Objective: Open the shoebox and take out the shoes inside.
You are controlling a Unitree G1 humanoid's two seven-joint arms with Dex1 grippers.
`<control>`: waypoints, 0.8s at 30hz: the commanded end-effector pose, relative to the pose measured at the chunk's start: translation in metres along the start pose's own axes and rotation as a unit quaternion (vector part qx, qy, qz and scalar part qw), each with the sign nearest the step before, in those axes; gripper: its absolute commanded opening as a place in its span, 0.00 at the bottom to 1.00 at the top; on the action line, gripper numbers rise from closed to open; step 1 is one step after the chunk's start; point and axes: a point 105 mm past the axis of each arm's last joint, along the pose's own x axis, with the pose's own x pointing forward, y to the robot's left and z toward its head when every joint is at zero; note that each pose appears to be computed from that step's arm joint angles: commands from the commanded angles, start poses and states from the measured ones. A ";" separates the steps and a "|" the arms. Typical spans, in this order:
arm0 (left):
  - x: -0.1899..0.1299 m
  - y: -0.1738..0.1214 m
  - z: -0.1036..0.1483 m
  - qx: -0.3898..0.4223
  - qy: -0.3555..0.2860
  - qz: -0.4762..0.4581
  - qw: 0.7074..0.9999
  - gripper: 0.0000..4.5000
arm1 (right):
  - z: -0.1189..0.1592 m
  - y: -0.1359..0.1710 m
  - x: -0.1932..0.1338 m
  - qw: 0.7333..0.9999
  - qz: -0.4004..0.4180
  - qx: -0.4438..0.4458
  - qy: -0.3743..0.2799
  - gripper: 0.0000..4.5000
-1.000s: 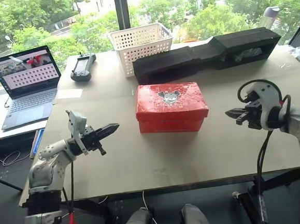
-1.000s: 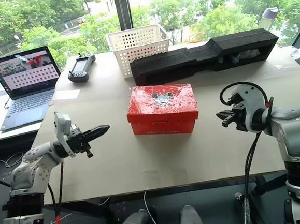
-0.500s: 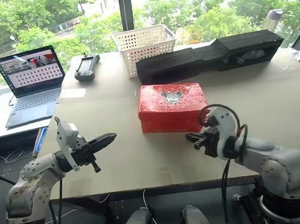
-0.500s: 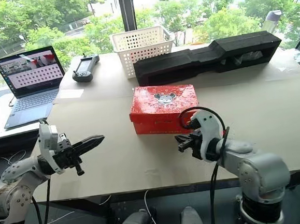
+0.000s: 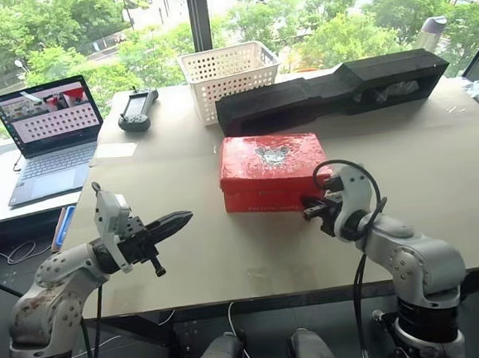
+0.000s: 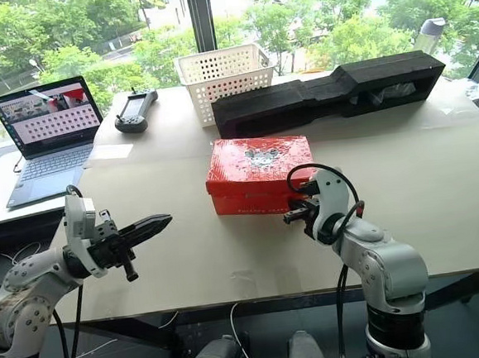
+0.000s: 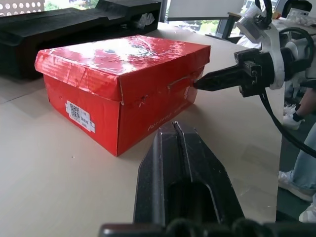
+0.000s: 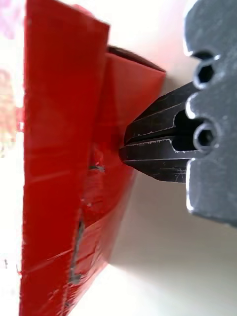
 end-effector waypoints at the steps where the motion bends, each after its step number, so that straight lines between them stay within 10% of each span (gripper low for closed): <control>1: 0.000 0.000 0.004 0.020 -0.002 0.000 1.000 0.00 | 0.024 0.005 0.003 0.999 0.006 -0.015 -0.051 0.01; 16: 0.002 -0.008 -0.001 0.027 0.001 -0.011 1.000 0.00 | 0.106 0.032 0.029 0.986 0.070 -0.089 -0.122 0.01; 24: 0.005 -0.011 -0.003 0.034 0.014 -0.072 0.997 0.00 | 0.215 0.017 0.072 0.972 0.031 -0.129 -0.196 0.01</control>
